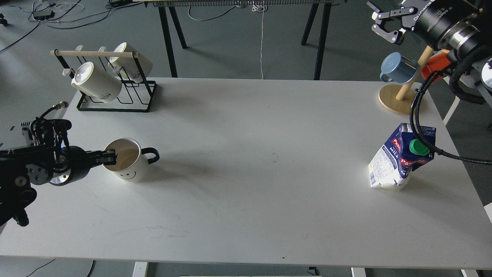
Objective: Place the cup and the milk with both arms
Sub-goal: 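Reach the left gripper to the smiley mug and grasp its rim, then carry the smiley mug with the left gripper toward the table center and set it down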
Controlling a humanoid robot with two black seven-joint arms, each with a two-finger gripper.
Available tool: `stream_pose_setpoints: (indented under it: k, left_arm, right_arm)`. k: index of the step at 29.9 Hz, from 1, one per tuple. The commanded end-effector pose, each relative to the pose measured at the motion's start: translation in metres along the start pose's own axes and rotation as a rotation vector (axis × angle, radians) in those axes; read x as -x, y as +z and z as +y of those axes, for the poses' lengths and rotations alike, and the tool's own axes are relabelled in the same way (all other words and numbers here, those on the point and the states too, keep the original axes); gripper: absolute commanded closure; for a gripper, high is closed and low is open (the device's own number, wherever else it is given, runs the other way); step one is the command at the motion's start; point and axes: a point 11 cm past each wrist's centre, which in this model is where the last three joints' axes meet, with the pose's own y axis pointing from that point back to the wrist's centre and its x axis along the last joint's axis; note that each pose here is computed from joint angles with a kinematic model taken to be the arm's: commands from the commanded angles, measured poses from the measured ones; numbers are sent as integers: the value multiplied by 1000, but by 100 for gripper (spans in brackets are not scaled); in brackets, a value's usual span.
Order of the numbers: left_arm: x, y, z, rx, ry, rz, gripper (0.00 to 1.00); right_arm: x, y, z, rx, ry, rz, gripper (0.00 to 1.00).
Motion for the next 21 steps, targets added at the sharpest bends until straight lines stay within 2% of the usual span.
stream_pose_setpoints:
  k: [1, 7, 12, 21]
  left_arm:
    - [-11, 8, 13, 22, 28, -34, 100]
    - [-34, 26, 31, 61, 68, -103, 100]
    - [-44, 52, 30, 92, 100, -123, 100]
    - [-40, 163, -1, 239, 127, -144, 100]
  right_arm:
    - [0, 0, 0, 0, 0, 0, 2]
    - [0, -1, -1, -5, 0, -2, 2]
    - [-2, -5, 0, -20, 4, -5, 2]
    - [-1, -11, -2, -36, 5, -4, 2]
